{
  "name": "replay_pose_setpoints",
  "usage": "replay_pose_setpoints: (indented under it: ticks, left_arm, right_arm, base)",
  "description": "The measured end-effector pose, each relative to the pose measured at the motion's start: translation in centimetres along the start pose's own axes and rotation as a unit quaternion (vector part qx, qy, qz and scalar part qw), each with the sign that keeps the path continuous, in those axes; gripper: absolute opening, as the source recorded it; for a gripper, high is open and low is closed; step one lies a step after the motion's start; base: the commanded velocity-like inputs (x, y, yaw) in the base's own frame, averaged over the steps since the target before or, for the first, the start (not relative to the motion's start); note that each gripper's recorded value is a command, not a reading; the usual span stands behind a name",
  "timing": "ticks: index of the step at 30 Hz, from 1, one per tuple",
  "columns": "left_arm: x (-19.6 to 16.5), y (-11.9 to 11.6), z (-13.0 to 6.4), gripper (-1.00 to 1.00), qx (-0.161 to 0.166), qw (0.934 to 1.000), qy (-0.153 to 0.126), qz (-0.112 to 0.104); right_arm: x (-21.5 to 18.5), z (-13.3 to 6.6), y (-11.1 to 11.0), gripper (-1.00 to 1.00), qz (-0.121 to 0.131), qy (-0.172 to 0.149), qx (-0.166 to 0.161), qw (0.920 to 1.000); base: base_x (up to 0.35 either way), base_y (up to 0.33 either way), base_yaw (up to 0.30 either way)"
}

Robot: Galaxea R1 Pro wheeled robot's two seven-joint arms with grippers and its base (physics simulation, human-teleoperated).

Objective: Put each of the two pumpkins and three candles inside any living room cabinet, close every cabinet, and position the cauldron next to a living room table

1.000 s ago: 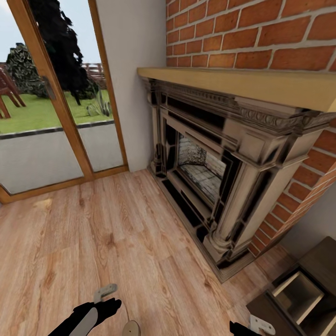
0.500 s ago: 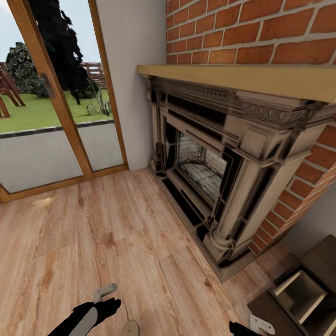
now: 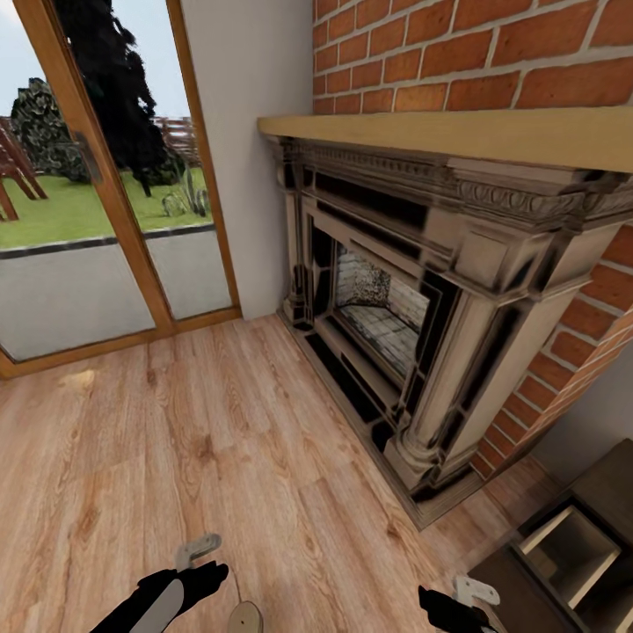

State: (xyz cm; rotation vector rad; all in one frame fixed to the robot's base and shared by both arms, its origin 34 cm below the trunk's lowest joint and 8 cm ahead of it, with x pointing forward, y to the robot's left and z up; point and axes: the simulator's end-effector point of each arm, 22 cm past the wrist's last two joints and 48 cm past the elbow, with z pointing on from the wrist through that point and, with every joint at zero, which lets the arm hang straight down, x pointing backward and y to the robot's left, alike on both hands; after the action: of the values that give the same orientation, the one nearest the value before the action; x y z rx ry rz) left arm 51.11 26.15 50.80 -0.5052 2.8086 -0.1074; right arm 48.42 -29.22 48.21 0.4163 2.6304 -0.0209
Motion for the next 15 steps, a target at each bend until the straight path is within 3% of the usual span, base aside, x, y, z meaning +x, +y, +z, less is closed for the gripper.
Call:
replay_pose_setpoints:
  ticks: [6,8,12,15]
  left_arm:
    - [0.4,0.0,1.0,1.00,0.001,1.0000,0.001,0.003]
    - [0.5,0.1,1.3,1.00,0.001,1.0000,0.001,0.003]
    - [0.7,0.2,1.9,1.00,0.001,1.0000,0.001,0.004]
    - [0.9,0.2,2.4,1.00,0.001,1.0000,0.001,0.004]
  right_arm:
    - [-1.0,0.8,1.3,1.00,-0.004,-0.013,-0.016,0.9998]
    - [-2.8,0.9,2.9,1.00,-0.002,-0.031,-0.033,0.9990]
    - [-5.4,0.3,8.0,1.00,-0.018,-0.019,-0.087,0.9959]
    - [-9.9,-2.3,13.9,1.00,-0.031,-0.030,-0.149,0.9879]
  base:
    - [0.000,0.000,0.000]
    - [0.000,0.000,0.000]
    - [0.000,0.000,0.000]
    - [0.000,0.000,0.000]
